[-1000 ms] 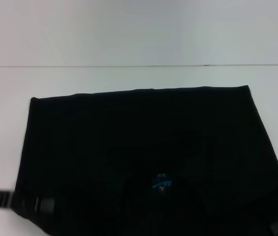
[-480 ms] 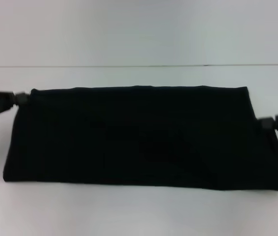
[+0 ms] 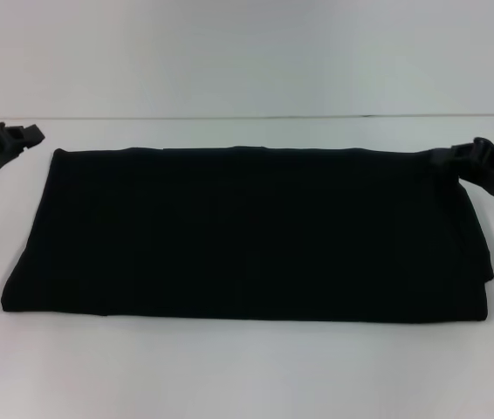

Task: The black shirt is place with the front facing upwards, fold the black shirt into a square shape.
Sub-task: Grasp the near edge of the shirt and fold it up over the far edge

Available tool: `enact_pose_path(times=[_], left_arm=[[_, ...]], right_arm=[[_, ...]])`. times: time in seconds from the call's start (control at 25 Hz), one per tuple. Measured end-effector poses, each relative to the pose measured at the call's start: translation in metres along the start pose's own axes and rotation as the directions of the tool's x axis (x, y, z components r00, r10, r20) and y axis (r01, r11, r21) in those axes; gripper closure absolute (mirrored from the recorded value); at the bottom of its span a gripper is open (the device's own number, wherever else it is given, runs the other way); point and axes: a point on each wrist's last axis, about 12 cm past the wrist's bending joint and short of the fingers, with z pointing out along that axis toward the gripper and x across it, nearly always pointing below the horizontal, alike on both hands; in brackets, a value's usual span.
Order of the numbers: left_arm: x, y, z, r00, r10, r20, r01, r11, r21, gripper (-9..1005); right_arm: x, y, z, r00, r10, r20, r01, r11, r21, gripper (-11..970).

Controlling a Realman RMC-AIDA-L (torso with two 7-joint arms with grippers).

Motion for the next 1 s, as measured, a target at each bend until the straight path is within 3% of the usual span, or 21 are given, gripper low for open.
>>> enact_pose_path(times=[0.28,0.52,0.84,1.0], left_arm=[[0.001,-0.005,0.010,1.000,0.028,0.007,-0.028,1.000,-0.002,967],[0.013,-0.005,0.015,0.993,0.084,-0.081,-0.086,0.996,-0.019,967],[0.017,-0.001,0.018,0.985,0.114,-0.131,-0.125,0.989,-0.082,822],[0.018,0.006,0.019,0.984,0.124,-0.127,-0.141,0.980,-0.138,638]], right_arm=[[0.006,0.008,0.017,0.999,-0.031,0.020,0.031,0.999,0.012,893],[0.009,0.004,0.016,0.999,-0.026,0.024,0.026,0.999,0.021,894],[0.015,0.001,0.016,0.999,-0.029,0.015,0.029,0.999,0.026,895],[0.016,0.000,0.017,0.999,-0.034,0.016,0.033,0.999,0.030,895]])
